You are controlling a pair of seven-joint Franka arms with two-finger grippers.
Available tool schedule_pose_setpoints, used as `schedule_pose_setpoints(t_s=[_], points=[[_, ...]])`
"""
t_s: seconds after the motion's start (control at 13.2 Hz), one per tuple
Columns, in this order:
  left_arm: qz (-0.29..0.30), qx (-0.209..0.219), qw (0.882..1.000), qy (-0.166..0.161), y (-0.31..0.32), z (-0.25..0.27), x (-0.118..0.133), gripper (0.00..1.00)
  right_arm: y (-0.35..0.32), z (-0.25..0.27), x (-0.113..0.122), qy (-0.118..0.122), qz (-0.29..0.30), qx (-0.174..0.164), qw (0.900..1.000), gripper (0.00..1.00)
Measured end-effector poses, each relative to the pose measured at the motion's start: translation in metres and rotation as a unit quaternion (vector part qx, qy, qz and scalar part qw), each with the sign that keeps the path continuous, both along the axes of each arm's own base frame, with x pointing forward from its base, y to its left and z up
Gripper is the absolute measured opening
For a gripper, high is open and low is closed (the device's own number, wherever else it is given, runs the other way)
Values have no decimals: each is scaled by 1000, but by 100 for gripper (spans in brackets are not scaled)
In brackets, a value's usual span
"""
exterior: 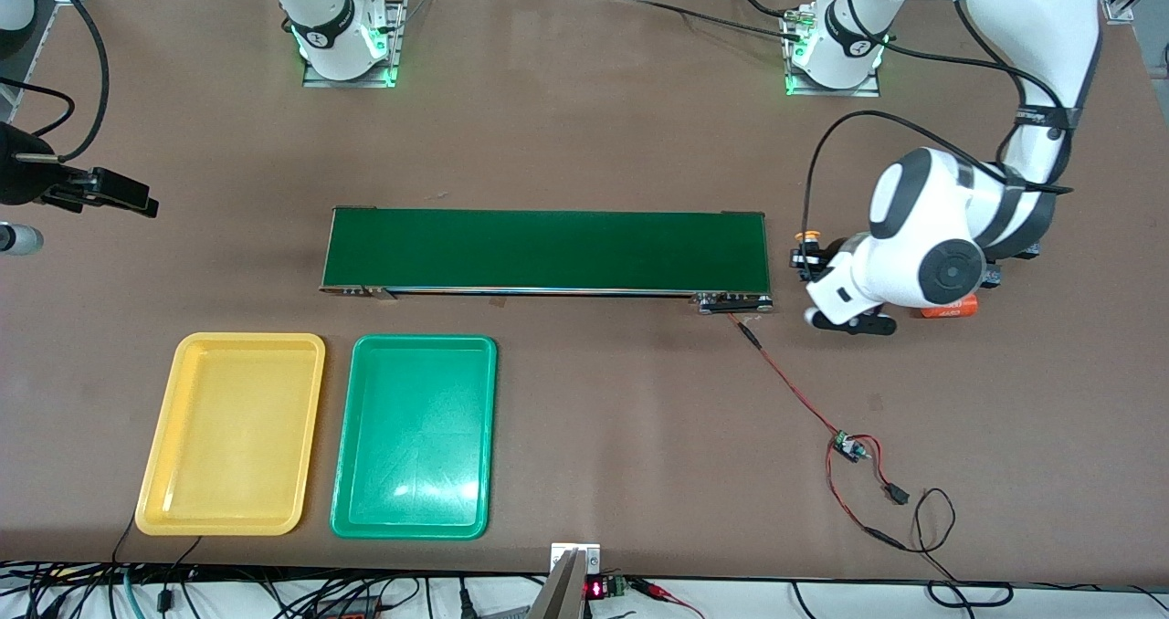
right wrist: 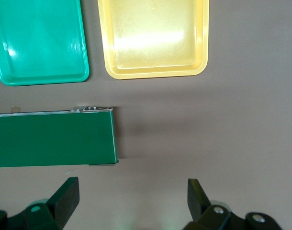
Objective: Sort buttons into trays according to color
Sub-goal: 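Carry the button with the left gripper and set it on the belt end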
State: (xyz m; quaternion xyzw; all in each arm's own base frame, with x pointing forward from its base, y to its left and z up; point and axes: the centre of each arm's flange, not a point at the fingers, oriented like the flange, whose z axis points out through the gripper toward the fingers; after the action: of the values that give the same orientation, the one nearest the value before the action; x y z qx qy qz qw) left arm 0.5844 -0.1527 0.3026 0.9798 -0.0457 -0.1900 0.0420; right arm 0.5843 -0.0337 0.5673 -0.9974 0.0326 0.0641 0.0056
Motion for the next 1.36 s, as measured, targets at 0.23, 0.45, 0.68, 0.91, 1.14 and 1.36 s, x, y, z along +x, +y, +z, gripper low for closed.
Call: schedule_pose_setpoints(t_s=[0.23, 0.45, 0.68, 0.91, 1.14, 1.36], points=[[-21, -6, 1000, -5, -23, 3, -5, 41, 0, 0, 0, 0, 0, 0, 1000, 100], [-46, -12, 999, -5, -54, 5, -15, 41, 0, 0, 1, -2, 0, 0, 1000, 100], [-52, -16, 998, -17, -65, 1, -16, 41, 0, -1, 1, -2, 0, 0, 1000, 100], [-65, -12, 998, -18, -82, -11, -23, 41, 0, -1, 2, -2, 0, 0, 1000, 100], [-73, -17, 997, -34, -95, -15, -24, 41, 0, -1, 2, -3, 0, 0, 1000, 100], [-73, -26, 995, -58, -100, -26, -28, 41, 0, -2, 2, -3, 0, 0, 1000, 100]])
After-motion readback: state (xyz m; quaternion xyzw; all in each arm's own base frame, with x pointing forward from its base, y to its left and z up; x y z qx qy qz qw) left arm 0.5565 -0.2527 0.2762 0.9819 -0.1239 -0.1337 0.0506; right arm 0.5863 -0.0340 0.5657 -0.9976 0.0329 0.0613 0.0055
